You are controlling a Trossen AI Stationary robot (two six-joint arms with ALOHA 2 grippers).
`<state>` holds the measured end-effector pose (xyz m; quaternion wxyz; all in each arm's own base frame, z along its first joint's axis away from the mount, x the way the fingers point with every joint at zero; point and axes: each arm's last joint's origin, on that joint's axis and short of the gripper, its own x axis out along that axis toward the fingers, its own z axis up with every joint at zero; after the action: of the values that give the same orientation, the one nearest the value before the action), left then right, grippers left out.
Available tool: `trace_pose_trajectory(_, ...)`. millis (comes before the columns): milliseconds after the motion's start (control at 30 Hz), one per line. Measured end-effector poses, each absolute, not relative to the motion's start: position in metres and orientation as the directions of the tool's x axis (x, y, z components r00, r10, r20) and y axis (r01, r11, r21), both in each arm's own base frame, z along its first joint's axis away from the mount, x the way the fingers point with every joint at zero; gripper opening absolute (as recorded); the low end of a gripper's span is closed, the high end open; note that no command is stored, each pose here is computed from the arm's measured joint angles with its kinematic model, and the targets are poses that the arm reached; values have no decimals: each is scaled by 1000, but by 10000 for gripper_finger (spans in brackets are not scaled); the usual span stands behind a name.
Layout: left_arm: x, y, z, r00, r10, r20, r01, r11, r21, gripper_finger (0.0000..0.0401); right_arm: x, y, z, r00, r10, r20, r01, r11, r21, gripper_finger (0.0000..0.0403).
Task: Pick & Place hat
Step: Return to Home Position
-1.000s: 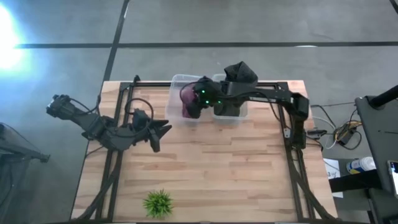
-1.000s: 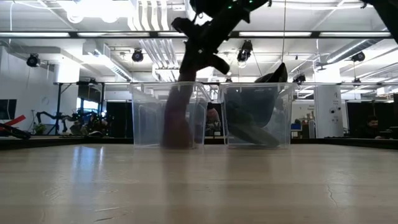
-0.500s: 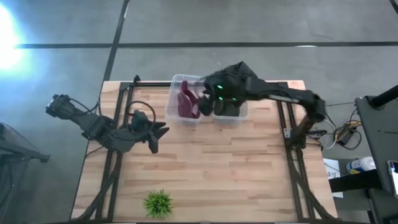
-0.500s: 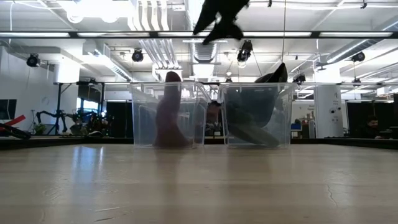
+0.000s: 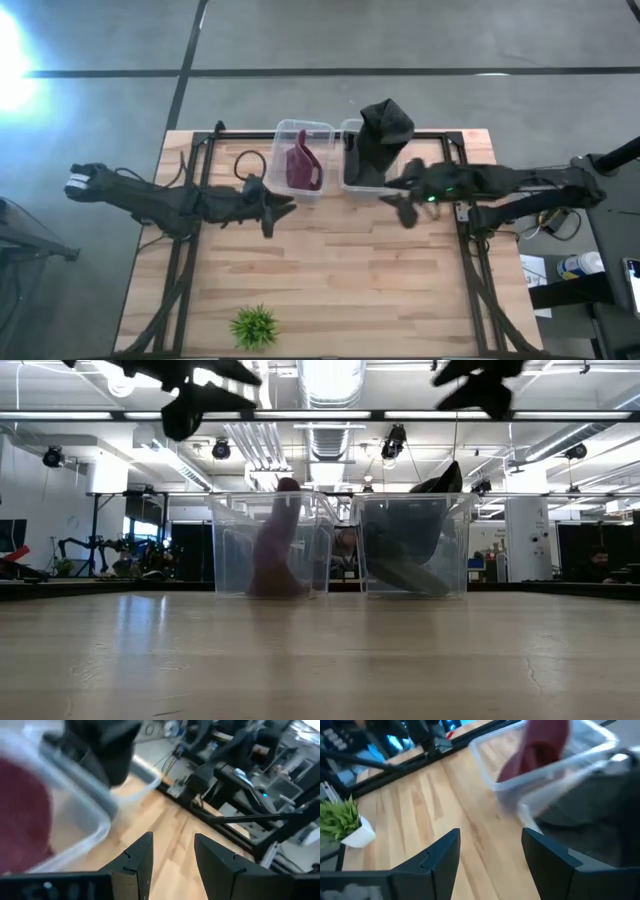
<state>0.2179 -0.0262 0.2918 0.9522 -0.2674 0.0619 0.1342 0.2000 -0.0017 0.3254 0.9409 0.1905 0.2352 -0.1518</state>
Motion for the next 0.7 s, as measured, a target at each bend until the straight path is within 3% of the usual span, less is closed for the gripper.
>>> trace_pose_trajectory(100, 208, -23, 293, 966, 173, -194, -255, 778, -574, 138, 168, -3, 325, 863, -194, -466, 389, 844, 369, 206)
trace_pose_trajectory(200, 201, -23, 300, 979, 130, -157, -187, 876, -444, 138, 143, -2, 323, 901, -180, -396, 340, 859, 384, 206)
trace_pose_trajectory(367, 183, -8, 301, 987, 123, -108, -155, 914, -375, 138, 118, -4, 309, 933, -195, -304, 300, 887, 352, 205)
trace_pose_trajectory(500, 166, 0, 283, 997, 6, -73, -34, 922, -385, 138, 110, -4, 285, 927, -187, -325, 309, 872, 380, 205)
trace_pose_trajectory(700, 139, 3, 247, 1000, 0, 11, 5, 908, -419, 138, 109, -3, 267, 953, -183, -243, 277, 851, 446, 205)
